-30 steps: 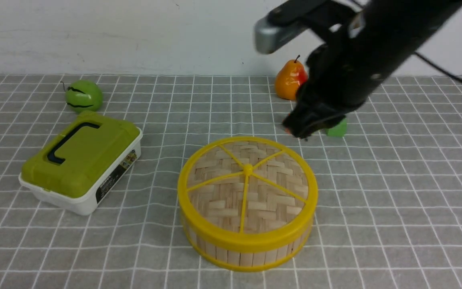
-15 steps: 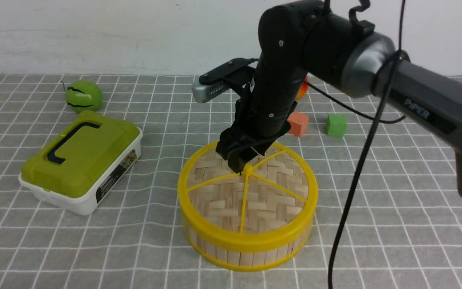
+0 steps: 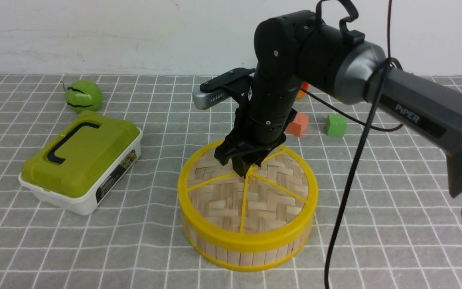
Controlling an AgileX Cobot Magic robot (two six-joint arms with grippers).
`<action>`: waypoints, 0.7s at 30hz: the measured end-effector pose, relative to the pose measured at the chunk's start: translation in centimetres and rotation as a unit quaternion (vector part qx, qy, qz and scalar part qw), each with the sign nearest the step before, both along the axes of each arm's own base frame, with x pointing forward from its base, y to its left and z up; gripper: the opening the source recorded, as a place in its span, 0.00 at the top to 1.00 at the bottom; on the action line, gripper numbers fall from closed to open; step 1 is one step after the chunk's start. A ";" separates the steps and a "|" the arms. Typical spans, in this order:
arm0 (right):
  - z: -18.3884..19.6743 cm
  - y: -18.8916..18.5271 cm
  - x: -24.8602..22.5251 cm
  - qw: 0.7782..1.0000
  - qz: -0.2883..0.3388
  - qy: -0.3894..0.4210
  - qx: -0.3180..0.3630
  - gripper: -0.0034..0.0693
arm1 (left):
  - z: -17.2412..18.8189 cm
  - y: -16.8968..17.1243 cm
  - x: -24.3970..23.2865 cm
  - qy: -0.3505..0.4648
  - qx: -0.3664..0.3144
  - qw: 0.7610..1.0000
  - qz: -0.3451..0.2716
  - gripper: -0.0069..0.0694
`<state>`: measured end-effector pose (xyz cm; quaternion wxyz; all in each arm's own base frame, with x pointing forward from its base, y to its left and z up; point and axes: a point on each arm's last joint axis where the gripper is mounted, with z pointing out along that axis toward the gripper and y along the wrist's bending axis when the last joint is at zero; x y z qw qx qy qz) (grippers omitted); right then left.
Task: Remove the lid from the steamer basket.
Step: Use the right arm to lift the lid of the steamer
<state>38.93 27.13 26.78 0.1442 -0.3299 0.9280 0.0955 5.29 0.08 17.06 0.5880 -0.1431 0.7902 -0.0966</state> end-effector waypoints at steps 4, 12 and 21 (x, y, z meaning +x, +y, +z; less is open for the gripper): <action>0.0 0.2 -0.1 1.000 0.001 0.004 0.006 0.75 | 0.0 0.0 0.0 0.000 0.000 1.000 0.000 0.60; 0.0 0.2 -0.2 1.000 0.006 0.005 0.009 0.85 | 0.0 0.0 0.0 0.000 0.000 1.000 0.000 0.60; 2.4 -0.4 -0.9 1.000 0.009 -0.018 0.016 0.85 | 0.0 0.0 0.0 0.000 0.000 1.000 0.000 0.60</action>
